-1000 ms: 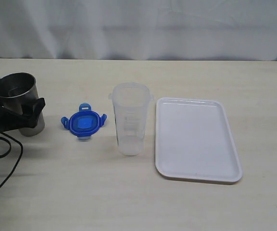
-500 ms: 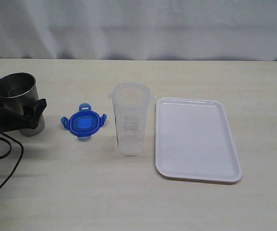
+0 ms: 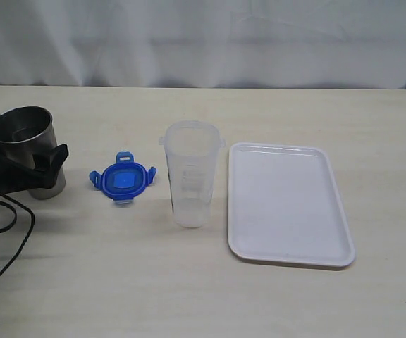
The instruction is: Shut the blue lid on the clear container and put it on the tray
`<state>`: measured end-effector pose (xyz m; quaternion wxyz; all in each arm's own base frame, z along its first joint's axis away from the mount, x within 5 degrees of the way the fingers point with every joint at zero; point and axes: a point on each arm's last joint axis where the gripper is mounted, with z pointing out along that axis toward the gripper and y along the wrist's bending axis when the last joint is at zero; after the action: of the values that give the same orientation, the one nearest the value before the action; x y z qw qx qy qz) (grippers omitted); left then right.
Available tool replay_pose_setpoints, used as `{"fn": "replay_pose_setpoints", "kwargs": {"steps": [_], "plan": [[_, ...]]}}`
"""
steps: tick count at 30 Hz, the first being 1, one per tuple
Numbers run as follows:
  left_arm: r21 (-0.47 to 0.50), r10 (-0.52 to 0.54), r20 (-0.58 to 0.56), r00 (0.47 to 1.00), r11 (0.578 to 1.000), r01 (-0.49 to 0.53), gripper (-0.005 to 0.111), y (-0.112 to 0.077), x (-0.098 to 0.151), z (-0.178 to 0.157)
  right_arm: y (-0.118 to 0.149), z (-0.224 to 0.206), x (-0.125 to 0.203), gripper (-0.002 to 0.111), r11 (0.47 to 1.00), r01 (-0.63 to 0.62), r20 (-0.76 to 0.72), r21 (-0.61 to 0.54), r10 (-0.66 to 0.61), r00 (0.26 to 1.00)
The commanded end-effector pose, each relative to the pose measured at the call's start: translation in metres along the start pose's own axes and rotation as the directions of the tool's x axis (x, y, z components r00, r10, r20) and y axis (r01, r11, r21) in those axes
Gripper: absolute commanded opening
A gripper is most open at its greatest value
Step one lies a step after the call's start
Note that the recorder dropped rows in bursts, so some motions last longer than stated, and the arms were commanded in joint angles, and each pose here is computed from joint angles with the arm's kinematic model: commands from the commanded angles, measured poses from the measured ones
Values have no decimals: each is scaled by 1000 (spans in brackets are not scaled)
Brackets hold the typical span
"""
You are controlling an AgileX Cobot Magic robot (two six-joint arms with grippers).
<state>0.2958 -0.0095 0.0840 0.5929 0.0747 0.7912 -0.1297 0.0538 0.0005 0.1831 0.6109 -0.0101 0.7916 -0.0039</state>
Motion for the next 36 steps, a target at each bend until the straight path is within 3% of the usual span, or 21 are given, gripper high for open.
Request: {"fn": "replay_pose_setpoints", "kwargs": {"steps": [1, 17, 24, 36], "plan": [[-2, -10, 15, 1000, 1000, 10, 105, 0, -2, 1, 0, 0, 1, 5, 1000, -9, 1, -2, 9, 1000], [-1, -54, 15, 998, 999, 54, 105, 0, -2, 1, 0, 0, 1, 5, 1000, -9, 1, -2, 9, 1000], [11, 14, 30, 999, 1000, -14, 105, 1, -5, 5, 0, 0, 1, 5, 1000, -9, 1, -2, 9, 1000], [6, 15, 32, 999, 1000, -15, 105, 1, -6, 5, 0, 0, 1, 5, 1000, -9, 1, -2, 9, 1000]]}}
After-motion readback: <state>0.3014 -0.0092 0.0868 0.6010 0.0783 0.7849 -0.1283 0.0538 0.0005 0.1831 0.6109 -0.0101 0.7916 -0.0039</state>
